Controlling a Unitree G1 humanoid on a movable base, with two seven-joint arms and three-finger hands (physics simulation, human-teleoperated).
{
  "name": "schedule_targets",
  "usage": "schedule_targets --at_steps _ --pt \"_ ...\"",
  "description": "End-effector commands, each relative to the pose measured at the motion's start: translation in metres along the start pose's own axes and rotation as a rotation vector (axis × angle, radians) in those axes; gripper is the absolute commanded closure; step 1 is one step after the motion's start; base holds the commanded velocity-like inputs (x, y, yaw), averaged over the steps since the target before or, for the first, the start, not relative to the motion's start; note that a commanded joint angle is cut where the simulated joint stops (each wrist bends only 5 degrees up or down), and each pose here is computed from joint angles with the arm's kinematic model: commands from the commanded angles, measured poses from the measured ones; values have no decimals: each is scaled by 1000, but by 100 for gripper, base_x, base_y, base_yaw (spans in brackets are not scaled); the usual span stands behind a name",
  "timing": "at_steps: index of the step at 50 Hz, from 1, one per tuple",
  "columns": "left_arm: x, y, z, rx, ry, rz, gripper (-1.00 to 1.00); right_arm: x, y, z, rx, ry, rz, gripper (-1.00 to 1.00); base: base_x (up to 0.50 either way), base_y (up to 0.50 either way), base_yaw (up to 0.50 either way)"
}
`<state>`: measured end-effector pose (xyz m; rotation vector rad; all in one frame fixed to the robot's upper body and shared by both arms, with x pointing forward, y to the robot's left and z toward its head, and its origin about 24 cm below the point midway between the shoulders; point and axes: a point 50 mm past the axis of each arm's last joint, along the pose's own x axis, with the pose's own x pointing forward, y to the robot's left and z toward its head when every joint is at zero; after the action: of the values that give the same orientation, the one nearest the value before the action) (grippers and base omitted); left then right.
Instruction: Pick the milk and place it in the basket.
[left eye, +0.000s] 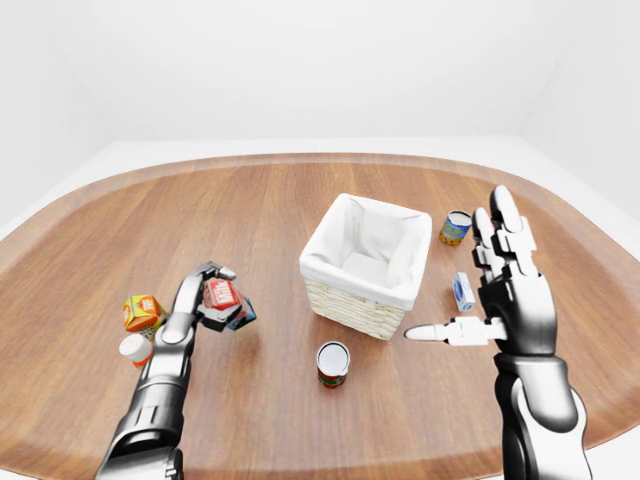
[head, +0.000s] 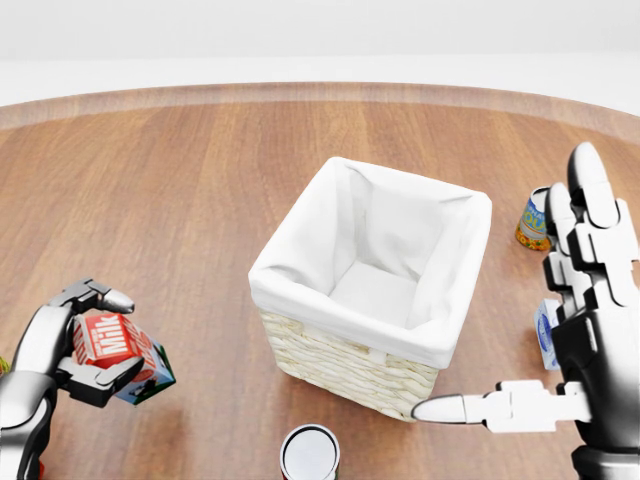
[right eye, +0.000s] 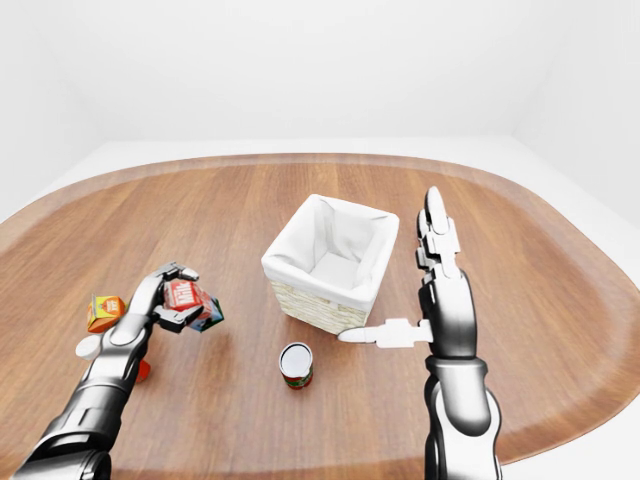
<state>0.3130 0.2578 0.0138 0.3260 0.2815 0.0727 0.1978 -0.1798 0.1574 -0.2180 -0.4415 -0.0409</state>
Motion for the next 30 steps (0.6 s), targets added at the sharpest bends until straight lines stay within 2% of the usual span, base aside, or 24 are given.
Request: schedule_targets --at_steps 1,17,24,30 --pt "2 9 28 -13 -116 34 100 1 -1 1 -1 -3 -3 -100 0 0 0" --pt "3 14 42 52 -157 48 100 1 -1 2 -1 -6 -6 -100 0 0 0" --pt "0 15 70 86 -270 44 100 1 -1 1 0 -2 -5 -100 0 0 0" --pt "-1 11 78 104 -303 32 100 1 -2 2 0 -6 -5 -100 0 0 0"
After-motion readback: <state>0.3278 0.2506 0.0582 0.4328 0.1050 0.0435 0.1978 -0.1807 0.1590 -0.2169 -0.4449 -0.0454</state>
